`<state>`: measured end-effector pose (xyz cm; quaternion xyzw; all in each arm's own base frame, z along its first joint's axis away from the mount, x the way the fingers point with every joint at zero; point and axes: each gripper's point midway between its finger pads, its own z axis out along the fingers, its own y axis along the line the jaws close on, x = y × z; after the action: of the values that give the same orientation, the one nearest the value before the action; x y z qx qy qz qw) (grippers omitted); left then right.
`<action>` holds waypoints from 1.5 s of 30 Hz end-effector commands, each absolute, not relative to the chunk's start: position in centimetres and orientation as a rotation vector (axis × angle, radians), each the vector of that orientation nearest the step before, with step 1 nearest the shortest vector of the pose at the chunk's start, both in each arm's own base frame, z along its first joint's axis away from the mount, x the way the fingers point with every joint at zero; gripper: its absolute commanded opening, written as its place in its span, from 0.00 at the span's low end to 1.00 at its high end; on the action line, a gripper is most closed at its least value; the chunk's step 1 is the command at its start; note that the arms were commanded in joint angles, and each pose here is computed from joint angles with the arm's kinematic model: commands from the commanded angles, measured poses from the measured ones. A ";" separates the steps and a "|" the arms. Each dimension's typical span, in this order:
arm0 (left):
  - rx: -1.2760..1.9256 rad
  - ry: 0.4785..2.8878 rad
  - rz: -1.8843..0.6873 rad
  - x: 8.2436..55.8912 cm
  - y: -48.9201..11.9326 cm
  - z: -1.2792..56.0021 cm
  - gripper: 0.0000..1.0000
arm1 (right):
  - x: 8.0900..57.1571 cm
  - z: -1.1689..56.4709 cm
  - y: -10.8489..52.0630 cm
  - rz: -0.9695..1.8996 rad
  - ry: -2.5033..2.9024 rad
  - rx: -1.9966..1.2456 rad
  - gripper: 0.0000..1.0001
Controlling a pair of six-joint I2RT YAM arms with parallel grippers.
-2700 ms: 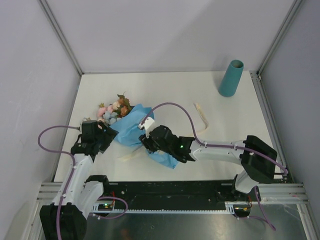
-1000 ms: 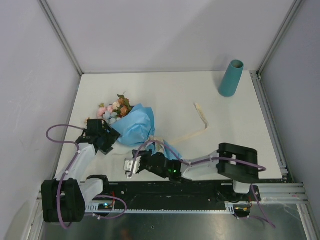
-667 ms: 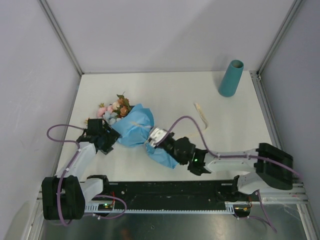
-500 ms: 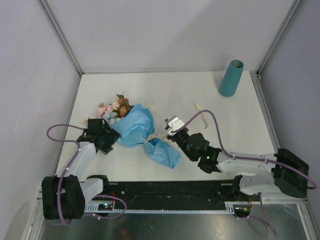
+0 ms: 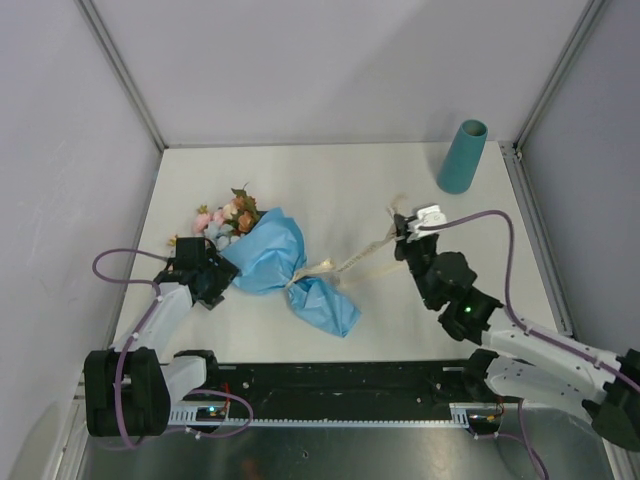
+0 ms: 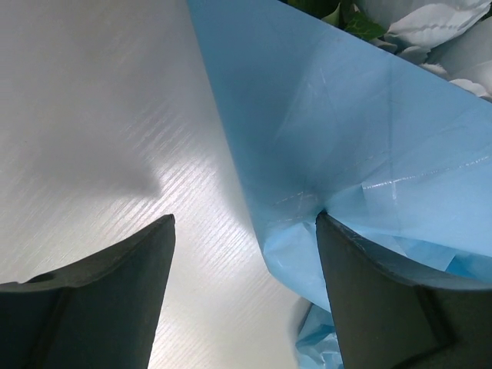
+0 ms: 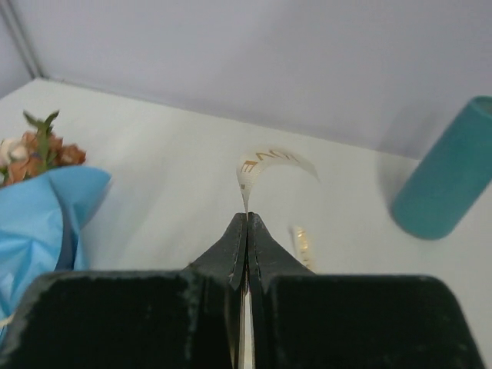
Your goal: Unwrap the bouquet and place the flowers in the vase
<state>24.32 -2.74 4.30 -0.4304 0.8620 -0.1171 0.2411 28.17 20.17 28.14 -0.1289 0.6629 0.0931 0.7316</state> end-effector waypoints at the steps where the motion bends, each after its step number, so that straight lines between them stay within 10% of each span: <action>1: -1.209 2.324 -0.264 24.5 -1.6 4.0 0.78 | 28.2 30.8 16.3 0.201 1.417 -0.142 0.00; 16: -1.213 2.330 -0.238 24.5 -1.3 3.8 0.78 | 27.9 40.8 8.3 0.190 1.180 0.111 0.00; 23: -1.201 2.323 -0.260 24.7 -1.5 4.3 0.79 | 29.7 34.6 10.0 0.248 1.414 0.146 0.00; 31: -1.062 2.245 -0.407 25.7 -2.8 8.3 0.80 | 28.5 25.1 9.8 0.282 1.794 0.414 0.52; 45: -0.895 2.138 -0.527 25.6 -4.1 11.0 0.84 | 25.9 26.3 28.0 0.870 1.816 0.266 0.60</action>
<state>25.21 -3.41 11.21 -0.3725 0.8318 -0.1891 0.3655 25.47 22.49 25.07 0.0856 0.7872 0.2917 0.5366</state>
